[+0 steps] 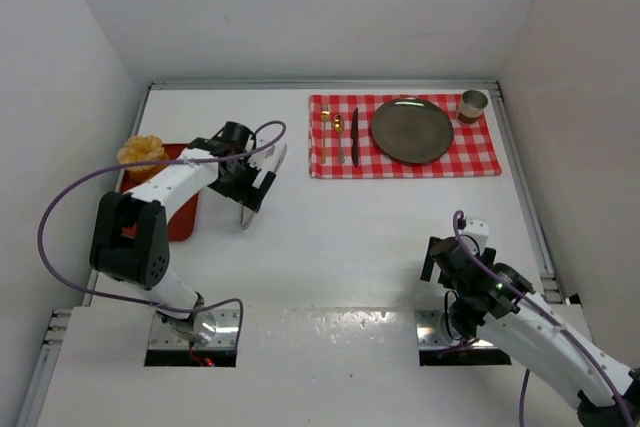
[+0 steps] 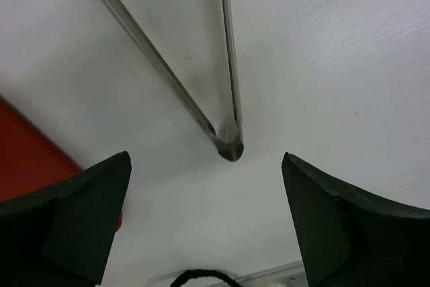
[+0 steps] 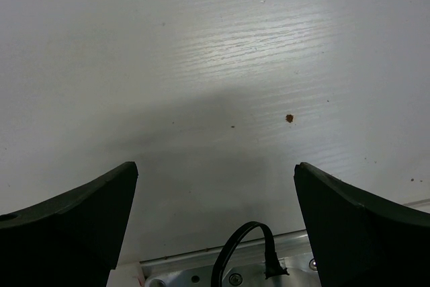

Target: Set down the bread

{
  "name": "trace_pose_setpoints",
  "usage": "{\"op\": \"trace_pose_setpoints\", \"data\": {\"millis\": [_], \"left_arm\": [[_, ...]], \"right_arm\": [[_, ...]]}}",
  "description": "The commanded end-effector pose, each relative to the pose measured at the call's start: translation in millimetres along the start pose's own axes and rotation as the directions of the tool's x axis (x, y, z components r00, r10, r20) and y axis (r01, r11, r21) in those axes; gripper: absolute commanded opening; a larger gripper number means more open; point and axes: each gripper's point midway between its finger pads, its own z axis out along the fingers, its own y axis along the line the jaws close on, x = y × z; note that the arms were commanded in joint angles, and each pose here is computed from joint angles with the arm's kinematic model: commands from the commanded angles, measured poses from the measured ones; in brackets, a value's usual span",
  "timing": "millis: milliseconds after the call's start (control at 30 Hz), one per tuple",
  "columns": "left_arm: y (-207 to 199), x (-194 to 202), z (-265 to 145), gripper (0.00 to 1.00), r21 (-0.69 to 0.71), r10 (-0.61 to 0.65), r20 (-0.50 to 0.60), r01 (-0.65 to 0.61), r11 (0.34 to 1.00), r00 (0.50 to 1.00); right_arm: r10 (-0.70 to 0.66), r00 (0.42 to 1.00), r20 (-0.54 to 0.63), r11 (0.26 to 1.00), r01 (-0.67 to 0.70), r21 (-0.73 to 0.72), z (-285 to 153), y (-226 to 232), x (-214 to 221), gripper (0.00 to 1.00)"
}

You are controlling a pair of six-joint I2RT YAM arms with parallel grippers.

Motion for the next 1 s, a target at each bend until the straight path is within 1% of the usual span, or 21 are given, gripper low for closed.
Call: {"op": "trace_pose_setpoints", "data": {"millis": [0, 67, 167, 267, 333, 367, 433, 467, 500, 533, 567, 600, 667, 700, 800, 867, 900, 933, 967], "left_arm": [[-3, -26, 17, 1.00, 0.007, -0.088, 0.061, 0.088, 0.996, 0.994], [-11, -25, 27, 1.00, 0.043, -0.081, 0.045, 0.079, 0.996, 0.996], [-11, -20, 50, 1.00, 0.049, -0.083, -0.009, 0.083, 0.995, 0.997], [-1, -22, 70, 1.00, -0.001, -0.095, -0.049, 0.095, 0.996, 0.994], [5, -31, 78, 1.00, -0.023, -0.094, -0.033, 0.093, 0.995, 0.995], [9, -43, 80, 1.00, -0.035, -0.093, -0.004, 0.093, 0.995, 0.996], [9, -50, 91, 1.00, -0.051, -0.092, -0.003, 0.092, 0.994, 0.996], [13, -54, 94, 0.96, -0.070, -0.116, 0.009, 0.116, 0.991, 0.993], [13, -60, 95, 0.94, -0.071, -0.126, 0.018, 0.127, 0.989, 0.992], [15, -57, 102, 0.92, -0.085, -0.138, 0.006, 0.138, 0.987, 0.990], [17, -63, 100, 0.90, -0.095, -0.149, 0.022, 0.150, 0.984, 0.989], [16, -60, 105, 0.85, -0.095, -0.163, 0.009, 0.163, 0.982, 0.987], [16, -60, 105, 0.77, -0.095, -0.163, 0.009, 0.163, 0.982, 0.987], [15, -56, 102, 0.68, -0.094, -0.164, -0.001, 0.163, 0.982, 0.987], [22, -56, 83, 0.56, -0.108, -0.164, 0.010, 0.164, 0.981, 0.986], [27, -75, 61, 0.56, -0.101, -0.159, 0.049, 0.163, 0.981, 0.986], [25, -74, 48, 0.56, -0.087, -0.142, 0.021, 0.143, 0.986, 0.990], [32, -101, 18, 0.55, -0.046, -0.150, 0.100, 0.155, 0.987, 0.984], [34, -111, 1, 0.55, -0.022, -0.145, 0.124, 0.149, 0.989, 0.982]], "right_arm": [[0.017, 0.999, 0.031, 1.000, -0.016, -0.018, -8, 6, -15, 0.99], [0.009, 0.999, 0.038, 1.000, -0.009, -0.003, -8, 3, -16, 0.99], [0.010, 0.999, 0.053, 1.000, -0.010, 0.016, -9, -2, -20, 0.99], [-0.002, 0.998, 0.068, 1.000, 0.000, 0.024, -11, -4, -23, 0.99], [-0.004, 0.997, 0.071, 1.000, 0.002, 0.029, -12, -5, -25, 0.99], [-0.005, 0.997, 0.077, 0.999, 0.002, 0.032, -12, -6, -26, 0.99], [-0.012, 0.996, 0.083, 0.999, 0.008, 0.037, -12, -7, -27, 0.99], [-0.008, 0.996, 0.085, 0.999, 0.004, 0.043, -12, -8, -28, 0.99], [-0.009, 0.996, 0.090, 0.999, 0.004, 0.047, -12, -9, -29, 0.99], [-0.006, 0.996, 0.094, 0.999, 0.001, 0.048, -12, -9, -30, 0.99], [-0.004, 0.995, 0.096, 0.999, 0.000, 0.050, -12, -10, -30, 0.99], [-0.002, 0.995, 0.101, 0.999, -0.003, 0.046, -13, -8, -31, 0.99], [-0.006, 0.995, 0.097, 0.999, 0.001, 0.051, -13, -10, -30, 0.99], [-0.004, 0.995, 0.098, 0.998, -0.001, 0.057, -13, -12, -30, 0.99], [-0.002, 0.995, 0.100, 0.998, -0.004, 0.060, -14, -14, -29, 0.99], [0.002, 0.995, 0.103, 0.998, -0.008, 0.062, -13, -14, -29, 0.99], [0.000, 0.994, 0.108, 0.998, -0.006, 0.057, -13, -14, -30, 0.99], [0.002, 0.994, 0.110, 0.998, -0.008, 0.055, -13, -14, -30, 0.99], [0.004, 0.994, 0.111, 0.998, -0.010, 0.058, -13, -14, -30, 0.99]]}}
